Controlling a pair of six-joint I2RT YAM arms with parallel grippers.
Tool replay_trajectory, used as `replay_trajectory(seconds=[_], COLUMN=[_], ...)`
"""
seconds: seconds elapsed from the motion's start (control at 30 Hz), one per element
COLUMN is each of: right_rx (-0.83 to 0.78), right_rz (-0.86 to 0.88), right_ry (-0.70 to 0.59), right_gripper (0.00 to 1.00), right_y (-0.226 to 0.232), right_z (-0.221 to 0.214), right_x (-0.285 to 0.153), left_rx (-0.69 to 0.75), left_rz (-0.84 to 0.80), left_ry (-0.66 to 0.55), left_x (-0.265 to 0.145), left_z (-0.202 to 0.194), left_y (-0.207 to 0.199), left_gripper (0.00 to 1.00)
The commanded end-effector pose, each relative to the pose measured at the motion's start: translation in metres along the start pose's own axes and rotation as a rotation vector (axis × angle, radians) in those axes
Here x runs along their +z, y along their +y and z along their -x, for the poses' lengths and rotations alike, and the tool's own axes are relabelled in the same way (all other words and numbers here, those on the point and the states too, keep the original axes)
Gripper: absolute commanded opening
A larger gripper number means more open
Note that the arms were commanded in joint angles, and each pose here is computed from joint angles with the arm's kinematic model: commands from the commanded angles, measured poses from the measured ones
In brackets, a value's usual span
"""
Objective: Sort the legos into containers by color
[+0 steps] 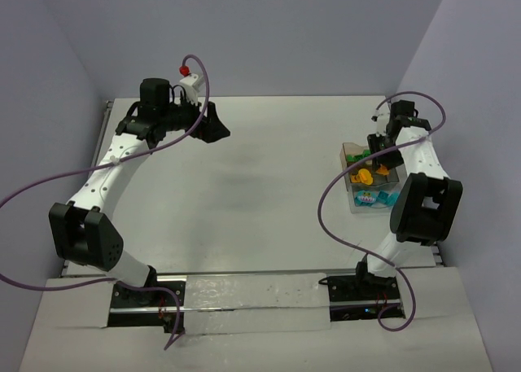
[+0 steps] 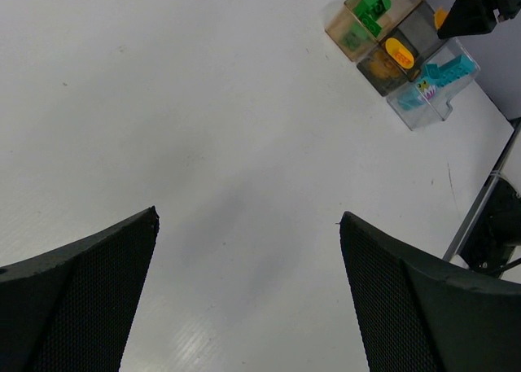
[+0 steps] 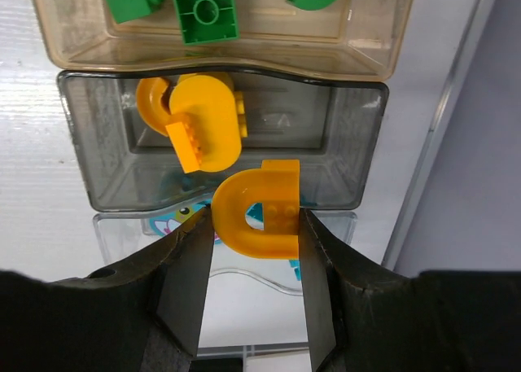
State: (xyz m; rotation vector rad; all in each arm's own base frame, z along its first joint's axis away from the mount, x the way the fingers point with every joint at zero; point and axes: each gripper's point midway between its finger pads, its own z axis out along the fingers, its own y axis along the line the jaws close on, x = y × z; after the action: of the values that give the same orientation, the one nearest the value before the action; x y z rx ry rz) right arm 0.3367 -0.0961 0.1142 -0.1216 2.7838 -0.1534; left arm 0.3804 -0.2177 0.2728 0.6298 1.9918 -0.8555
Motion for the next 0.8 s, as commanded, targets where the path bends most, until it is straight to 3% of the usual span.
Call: replay_trajectory(seconds=[0.0,0.33,0.53,0.77], right_rx=[0.001,0.005,-0.001,0.0], right_rz=[-0.083,-0.119,-0.129,-0.112], right_ry=[0.021,0.025,0.035,0.022], right_gripper=[0.41,0.45,0.54,0.93], right_y=[-0.017,-0.027,-0.029,-0.026], right_z=[-0.003,0.003,0.003,0.005], right_x=[0.008,0.027,0.038,0.036], left_rx=[0.044,0.048,0.043,0.044], left_rz=[0.005,0.009,0.012,0.033], left_ry=[-0.038,-0.037,-0.034,-0.041], left_x=[-0.003,-0.004,-0.002,-0.004], left_z=[0.018,0.017,0.014,0.017], left_y=[-0.003,-0.003,-0.001,0.001], left_gripper=[0.99,0.99,0.99,0.99])
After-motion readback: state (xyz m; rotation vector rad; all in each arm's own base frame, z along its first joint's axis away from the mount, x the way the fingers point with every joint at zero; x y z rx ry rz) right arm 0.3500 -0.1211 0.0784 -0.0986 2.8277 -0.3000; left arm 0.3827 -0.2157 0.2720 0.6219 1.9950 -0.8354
